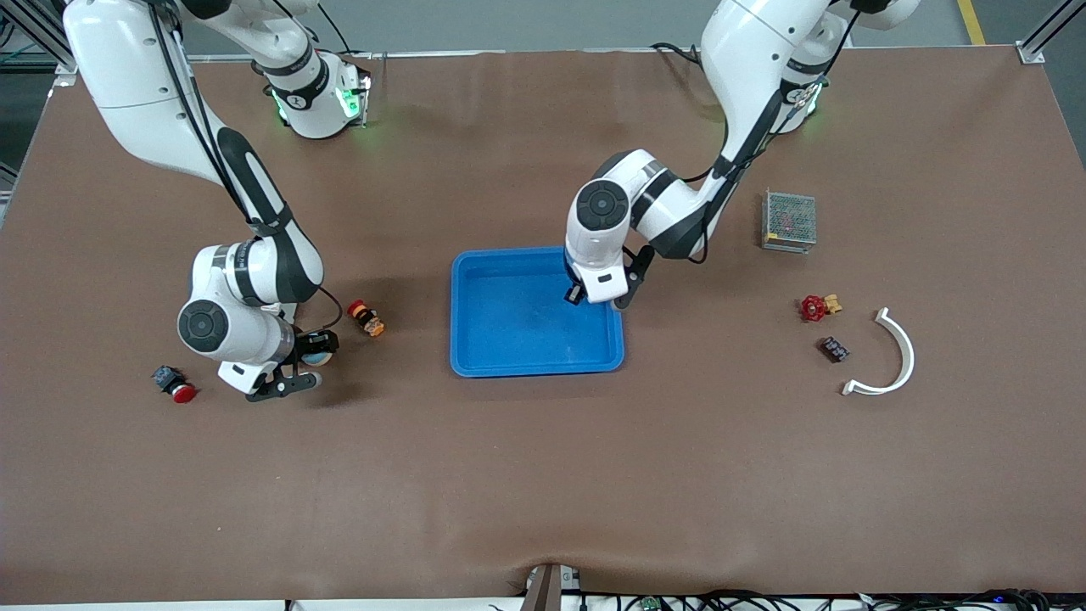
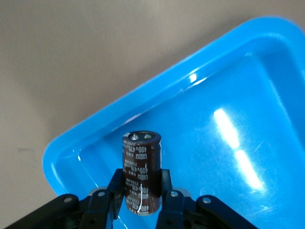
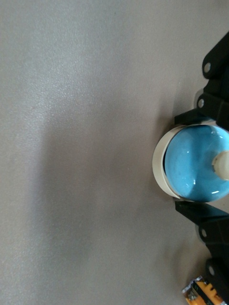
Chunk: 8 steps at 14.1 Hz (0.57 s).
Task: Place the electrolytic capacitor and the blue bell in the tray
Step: 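Lower the capacitor into the blue tray and open the left gripper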
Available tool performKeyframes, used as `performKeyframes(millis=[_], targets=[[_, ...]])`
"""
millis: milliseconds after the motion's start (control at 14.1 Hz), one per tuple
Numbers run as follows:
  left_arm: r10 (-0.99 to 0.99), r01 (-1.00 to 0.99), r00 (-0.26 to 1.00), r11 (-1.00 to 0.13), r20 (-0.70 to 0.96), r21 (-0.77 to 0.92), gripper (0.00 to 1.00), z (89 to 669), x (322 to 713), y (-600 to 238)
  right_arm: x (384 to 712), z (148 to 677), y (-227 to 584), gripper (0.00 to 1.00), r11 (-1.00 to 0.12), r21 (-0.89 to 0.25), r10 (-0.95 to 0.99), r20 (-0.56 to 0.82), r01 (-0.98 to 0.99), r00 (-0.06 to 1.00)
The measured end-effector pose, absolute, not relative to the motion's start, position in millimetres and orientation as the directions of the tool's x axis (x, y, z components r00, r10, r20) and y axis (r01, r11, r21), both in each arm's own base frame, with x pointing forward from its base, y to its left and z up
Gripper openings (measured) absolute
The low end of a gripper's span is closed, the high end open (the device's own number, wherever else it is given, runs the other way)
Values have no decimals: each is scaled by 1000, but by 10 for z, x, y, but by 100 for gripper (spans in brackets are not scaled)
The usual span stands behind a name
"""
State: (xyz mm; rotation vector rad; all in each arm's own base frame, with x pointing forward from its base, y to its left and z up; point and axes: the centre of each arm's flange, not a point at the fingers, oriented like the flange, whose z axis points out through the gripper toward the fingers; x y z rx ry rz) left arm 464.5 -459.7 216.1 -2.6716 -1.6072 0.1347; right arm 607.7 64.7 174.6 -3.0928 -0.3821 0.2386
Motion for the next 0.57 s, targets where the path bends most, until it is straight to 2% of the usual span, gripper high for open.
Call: performKeyframes(millis=[496,567], targets=[[889,883,455,-459,-59,-96,36,1905,4624,-4606,6079,1747,650,68,-970,-35,244,-148,241,958],[889,884,455,-458,-59,-95,45,1910,4630,-4609,6081,1750,656,68,-970,-35,245,-147,242,958]])
